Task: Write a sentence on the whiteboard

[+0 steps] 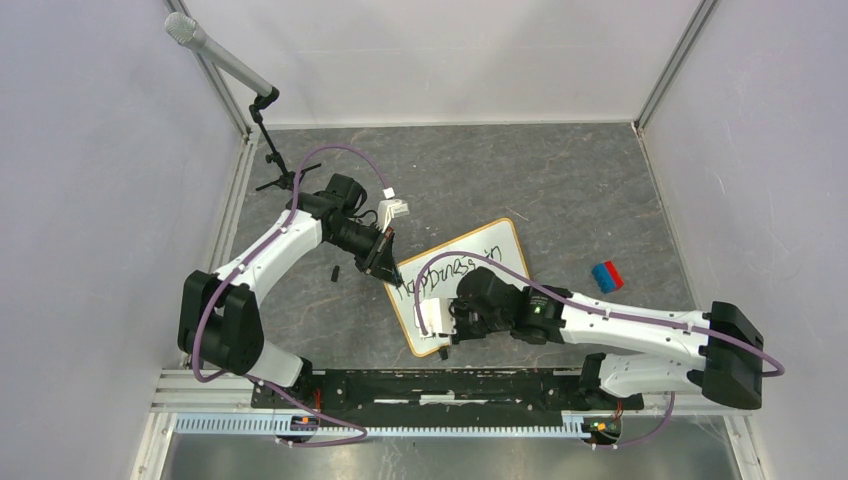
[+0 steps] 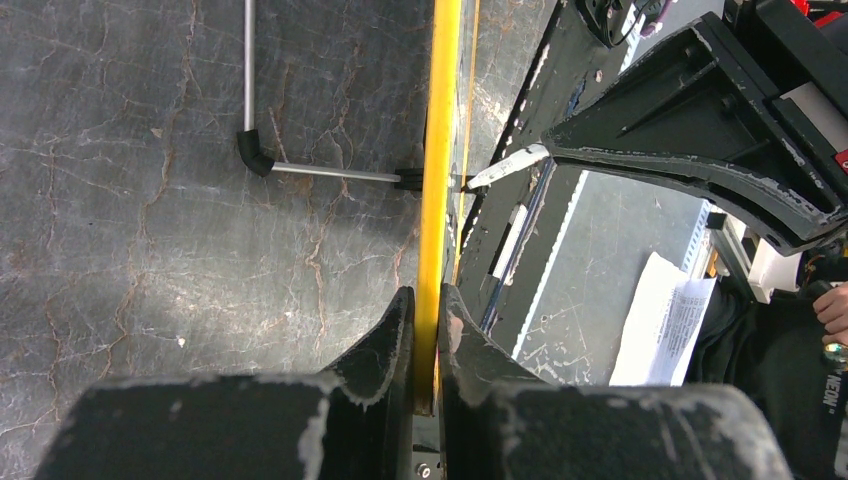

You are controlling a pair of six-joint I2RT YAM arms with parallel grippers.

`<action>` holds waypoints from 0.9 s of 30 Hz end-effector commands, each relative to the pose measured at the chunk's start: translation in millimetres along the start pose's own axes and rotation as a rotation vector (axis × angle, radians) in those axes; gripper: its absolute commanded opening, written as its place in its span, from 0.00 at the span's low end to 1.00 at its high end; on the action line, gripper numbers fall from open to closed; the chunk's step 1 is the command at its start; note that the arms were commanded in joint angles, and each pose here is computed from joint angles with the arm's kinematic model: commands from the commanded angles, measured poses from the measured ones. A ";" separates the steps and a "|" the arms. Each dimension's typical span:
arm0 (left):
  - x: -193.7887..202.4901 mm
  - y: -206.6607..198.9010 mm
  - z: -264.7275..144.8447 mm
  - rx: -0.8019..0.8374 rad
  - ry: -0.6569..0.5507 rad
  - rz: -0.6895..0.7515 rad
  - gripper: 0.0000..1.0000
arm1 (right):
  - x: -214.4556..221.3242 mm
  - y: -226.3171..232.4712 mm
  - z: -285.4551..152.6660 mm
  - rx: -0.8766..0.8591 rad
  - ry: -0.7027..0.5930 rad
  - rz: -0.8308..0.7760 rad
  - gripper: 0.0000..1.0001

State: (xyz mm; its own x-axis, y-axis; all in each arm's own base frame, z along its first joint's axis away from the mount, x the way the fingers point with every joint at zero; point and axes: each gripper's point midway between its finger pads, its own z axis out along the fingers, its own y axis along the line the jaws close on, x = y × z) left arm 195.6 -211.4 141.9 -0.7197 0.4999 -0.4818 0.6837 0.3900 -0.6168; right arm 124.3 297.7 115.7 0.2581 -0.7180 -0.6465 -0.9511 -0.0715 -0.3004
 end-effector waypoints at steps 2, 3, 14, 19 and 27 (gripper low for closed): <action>20.9 20.7 2.4 -0.119 0.075 -0.025 0.02 | 7.3 -6.3 -4.8 0.040 0.028 -0.015 0.00; 20.9 20.5 2.4 -0.119 0.075 -0.023 0.02 | 5.8 -8.3 -5.7 0.050 0.026 -0.012 0.00; 21.2 20.6 1.6 -0.127 0.074 -0.024 0.02 | -5.1 -33.6 -16.5 0.134 -0.021 0.067 0.00; 21.4 21.1 1.5 -0.129 0.075 -0.025 0.02 | -6.1 -34.6 -16.5 0.135 -0.027 0.076 0.00; 22.0 21.3 1.4 -0.130 0.076 -0.025 0.02 | -4.4 -25.2 -11.3 0.086 -0.033 0.074 0.00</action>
State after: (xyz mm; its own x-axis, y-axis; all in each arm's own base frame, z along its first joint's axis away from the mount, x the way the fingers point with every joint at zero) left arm 195.4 -210.9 142.1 -0.7176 0.4996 -0.4852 0.6866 0.3913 -0.6127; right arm 135.7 290.5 123.2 0.1950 -0.7139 -0.6726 -0.9579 0.0086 -0.2869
